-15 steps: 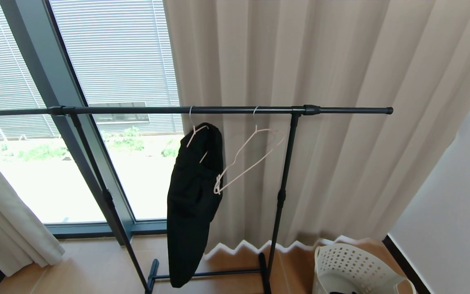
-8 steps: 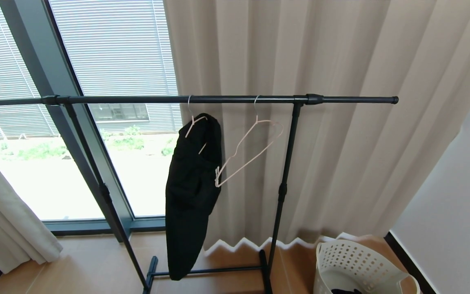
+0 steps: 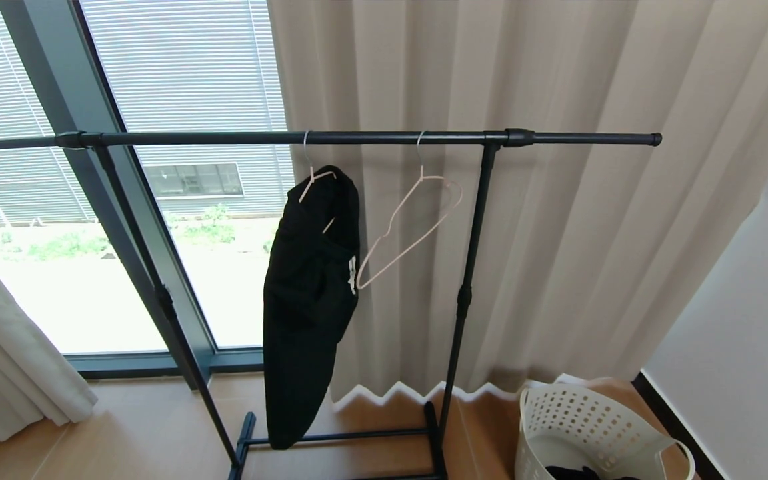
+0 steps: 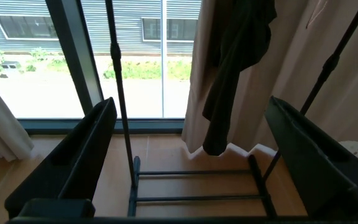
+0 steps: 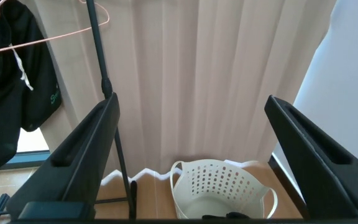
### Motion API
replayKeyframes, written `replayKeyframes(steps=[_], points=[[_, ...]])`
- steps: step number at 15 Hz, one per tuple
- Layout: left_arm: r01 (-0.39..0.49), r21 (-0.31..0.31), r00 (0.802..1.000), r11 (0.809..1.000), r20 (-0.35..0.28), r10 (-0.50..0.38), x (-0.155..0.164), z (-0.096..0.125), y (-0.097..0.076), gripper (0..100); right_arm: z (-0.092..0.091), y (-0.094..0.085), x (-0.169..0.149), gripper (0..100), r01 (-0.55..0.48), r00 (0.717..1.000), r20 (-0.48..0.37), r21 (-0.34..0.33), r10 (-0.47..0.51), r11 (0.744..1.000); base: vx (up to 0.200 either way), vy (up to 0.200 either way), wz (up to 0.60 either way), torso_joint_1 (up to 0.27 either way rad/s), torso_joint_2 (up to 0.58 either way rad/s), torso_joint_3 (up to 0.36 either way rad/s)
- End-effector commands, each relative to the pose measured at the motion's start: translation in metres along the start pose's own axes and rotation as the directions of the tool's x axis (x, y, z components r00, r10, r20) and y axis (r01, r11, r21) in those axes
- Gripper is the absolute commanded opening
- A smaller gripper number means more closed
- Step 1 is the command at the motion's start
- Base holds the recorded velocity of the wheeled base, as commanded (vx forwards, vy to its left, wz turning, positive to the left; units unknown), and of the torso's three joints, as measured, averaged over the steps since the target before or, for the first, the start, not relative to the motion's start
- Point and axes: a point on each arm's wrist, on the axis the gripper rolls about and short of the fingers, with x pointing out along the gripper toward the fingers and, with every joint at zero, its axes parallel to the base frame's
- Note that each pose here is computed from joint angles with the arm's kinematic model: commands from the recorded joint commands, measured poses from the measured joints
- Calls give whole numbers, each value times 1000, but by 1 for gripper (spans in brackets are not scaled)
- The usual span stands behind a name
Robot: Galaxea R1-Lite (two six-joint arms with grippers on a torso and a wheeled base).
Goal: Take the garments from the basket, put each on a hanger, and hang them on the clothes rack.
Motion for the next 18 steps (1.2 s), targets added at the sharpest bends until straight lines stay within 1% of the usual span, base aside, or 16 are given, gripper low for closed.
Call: replayKeyframes(steps=[1,5,11,18], points=[[-1,0,1000,1000,0,1,0,0,0,100,0,0,0,100,0,1000,-2,0,0,1000,0,0,0,-168,388,222],[-1,0,1000,1000,0,1,0,0,0,100,0,0,0,100,0,1000,-2,0,0,1000,0,0,0,-187,469,272],[-1,0,1000,1000,2,1,0,0,0,100,0,0,0,100,0,1000,-2,0,0,1000,0,0,0,-215,546,332],[-1,-2,1000,1000,2,1,0,0,0,100,0,0,0,100,0,1000,-2,0,0,1000,0,0,0,-174,510,330]])
